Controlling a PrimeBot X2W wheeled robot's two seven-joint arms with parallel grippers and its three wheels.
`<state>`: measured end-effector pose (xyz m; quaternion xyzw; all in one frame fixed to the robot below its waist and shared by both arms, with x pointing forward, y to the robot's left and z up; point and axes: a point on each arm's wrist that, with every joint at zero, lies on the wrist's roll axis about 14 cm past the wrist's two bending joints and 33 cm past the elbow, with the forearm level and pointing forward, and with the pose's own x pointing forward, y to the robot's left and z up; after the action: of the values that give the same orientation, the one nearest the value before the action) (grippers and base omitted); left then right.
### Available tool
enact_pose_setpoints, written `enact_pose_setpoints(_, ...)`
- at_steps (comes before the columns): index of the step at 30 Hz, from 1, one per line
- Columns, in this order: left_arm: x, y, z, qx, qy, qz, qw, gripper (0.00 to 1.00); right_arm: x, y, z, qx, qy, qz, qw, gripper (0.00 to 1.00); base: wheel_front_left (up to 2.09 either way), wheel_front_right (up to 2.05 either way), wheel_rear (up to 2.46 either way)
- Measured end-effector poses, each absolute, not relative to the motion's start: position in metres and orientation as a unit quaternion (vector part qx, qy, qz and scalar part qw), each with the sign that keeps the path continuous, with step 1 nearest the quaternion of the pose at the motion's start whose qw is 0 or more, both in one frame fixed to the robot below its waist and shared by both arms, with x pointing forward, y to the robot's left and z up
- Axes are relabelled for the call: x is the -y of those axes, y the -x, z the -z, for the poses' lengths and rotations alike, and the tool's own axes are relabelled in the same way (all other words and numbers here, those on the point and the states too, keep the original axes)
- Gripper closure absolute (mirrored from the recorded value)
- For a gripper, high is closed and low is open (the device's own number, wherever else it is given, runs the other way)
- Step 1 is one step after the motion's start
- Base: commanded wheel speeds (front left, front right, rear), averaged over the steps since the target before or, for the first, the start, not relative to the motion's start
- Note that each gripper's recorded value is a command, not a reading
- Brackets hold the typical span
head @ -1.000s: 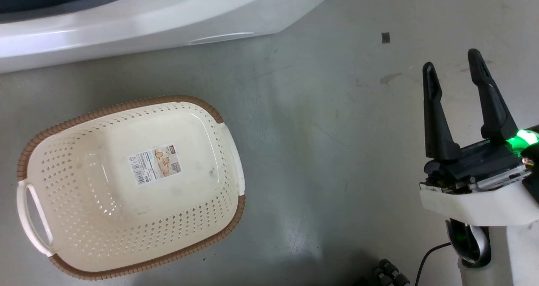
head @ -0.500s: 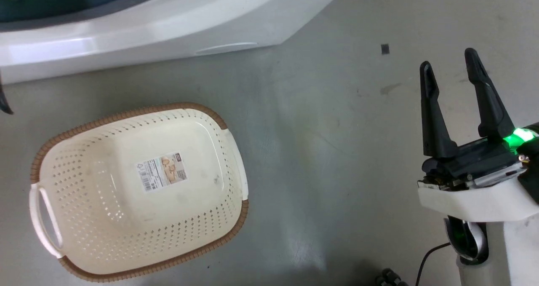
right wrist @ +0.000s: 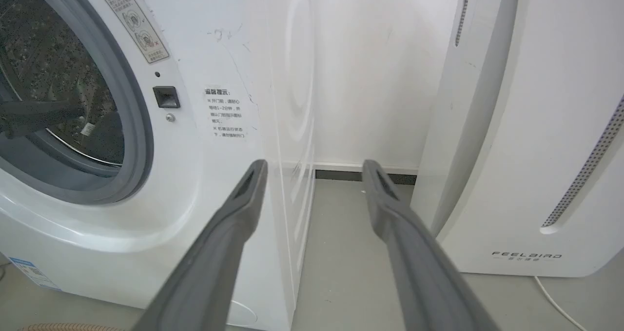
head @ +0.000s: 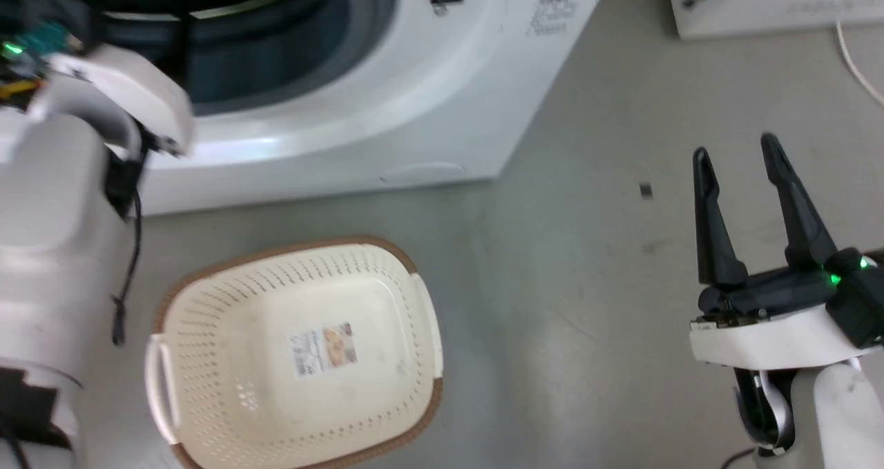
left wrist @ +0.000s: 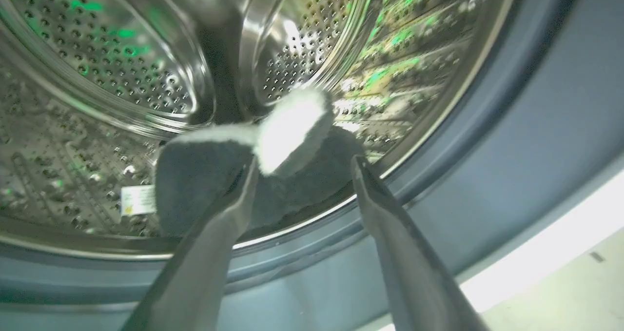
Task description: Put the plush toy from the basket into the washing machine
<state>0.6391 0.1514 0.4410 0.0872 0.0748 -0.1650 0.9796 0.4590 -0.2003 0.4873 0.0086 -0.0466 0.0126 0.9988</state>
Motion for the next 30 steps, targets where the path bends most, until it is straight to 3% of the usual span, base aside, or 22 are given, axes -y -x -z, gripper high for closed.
enact_pose_setpoints(7,-0.156,-0.587,-0.509,0.004,-0.066,0.146,0.987,0.0,0.183,-0.443,-0.51,0.067,-0.017,-0.034,0.997,0.0,0.0,0.0,0.0)
enact_pose_setpoints(15,-0.177,-0.505,-0.543,0.056,-0.055,0.101,0.992,0.0,0.162,-0.424,-0.532,0.09,-0.029,-0.061,0.994,0.0,0.0,0.0,0.0)
enact_pose_setpoints(30,-0.193,-0.38,-0.53,0.057,-0.027,0.015,0.998,0.0,0.139,-0.39,-0.538,0.089,-0.043,-0.094,0.991,0.0,0.0,0.0,0.0)
